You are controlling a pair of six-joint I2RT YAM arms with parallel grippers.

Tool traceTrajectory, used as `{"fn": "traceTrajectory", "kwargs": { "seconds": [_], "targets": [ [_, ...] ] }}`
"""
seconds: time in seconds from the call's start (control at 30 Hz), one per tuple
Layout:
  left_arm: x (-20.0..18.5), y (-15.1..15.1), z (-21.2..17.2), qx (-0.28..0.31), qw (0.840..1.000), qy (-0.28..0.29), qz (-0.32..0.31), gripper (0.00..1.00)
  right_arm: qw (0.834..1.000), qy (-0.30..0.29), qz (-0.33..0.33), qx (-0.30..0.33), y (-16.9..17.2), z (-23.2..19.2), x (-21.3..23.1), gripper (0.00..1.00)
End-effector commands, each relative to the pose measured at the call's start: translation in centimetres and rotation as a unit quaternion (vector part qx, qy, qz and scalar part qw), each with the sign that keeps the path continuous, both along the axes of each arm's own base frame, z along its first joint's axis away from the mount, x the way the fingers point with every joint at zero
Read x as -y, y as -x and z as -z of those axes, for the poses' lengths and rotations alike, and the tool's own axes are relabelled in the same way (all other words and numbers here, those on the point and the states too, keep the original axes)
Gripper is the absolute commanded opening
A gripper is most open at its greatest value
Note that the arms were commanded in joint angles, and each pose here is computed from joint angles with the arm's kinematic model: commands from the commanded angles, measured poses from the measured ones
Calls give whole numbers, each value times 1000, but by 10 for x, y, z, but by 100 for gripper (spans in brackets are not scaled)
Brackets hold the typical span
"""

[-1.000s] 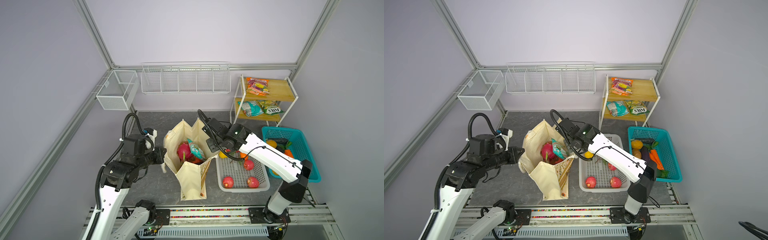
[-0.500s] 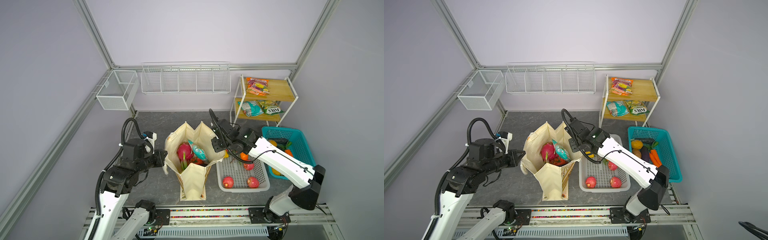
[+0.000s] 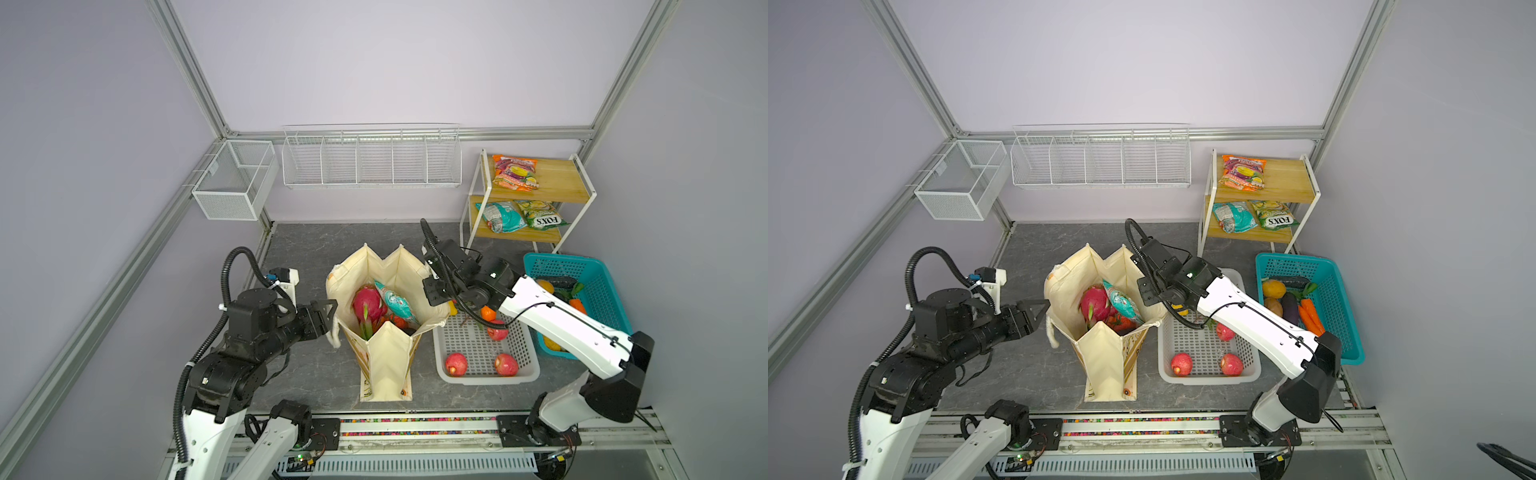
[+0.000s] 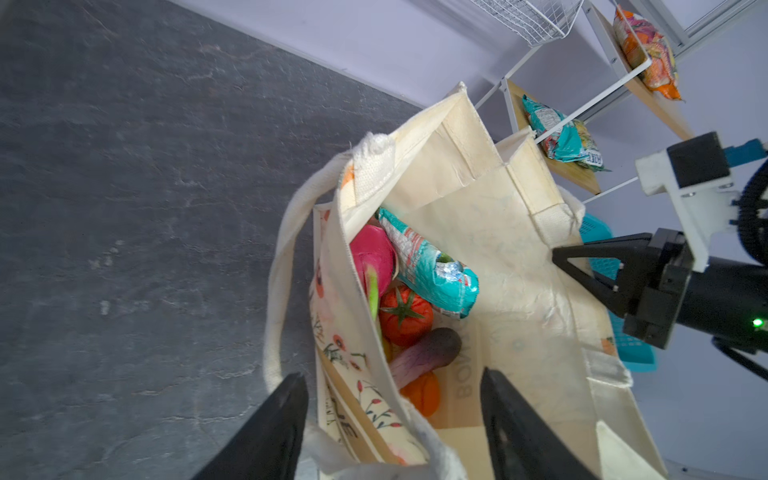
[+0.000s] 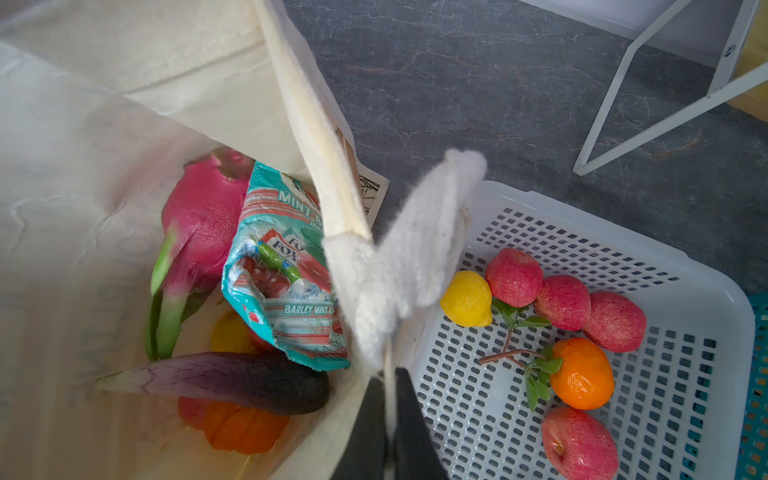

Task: Place the food into the grocery bag and tie it
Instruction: 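Open the left gripper to release the bag rim while the right gripper holds the handle, then grasp the other bag handle with the left gripper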

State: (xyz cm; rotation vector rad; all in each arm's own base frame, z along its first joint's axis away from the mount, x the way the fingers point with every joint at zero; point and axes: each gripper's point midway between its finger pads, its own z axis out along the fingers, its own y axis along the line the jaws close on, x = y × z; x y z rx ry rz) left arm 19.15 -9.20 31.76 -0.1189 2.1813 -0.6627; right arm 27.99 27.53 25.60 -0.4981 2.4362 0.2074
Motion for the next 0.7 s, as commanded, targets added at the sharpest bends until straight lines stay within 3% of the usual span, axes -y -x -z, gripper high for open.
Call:
{"fn": "traceTrajectory", "kwargs": {
  "seconds": [0.0,0.13,0.33,0.67],
  "targets": [
    [-32,12,4,-18,996,-28,-79,79,1000,-19,7,6,3,-10,6,7],
    [-52,20,33,-61,988,-53,-132,80,1000,-24,6,8,4,-13,7,7],
    [-52,24,75,-106,982,-30,-157,61,1000,-29,3,9,4,-15,6,7],
    [-37,9,127,-147,975,34,-161,62,999,-35,-1,1,7,-12,3,7]
  ]
}}
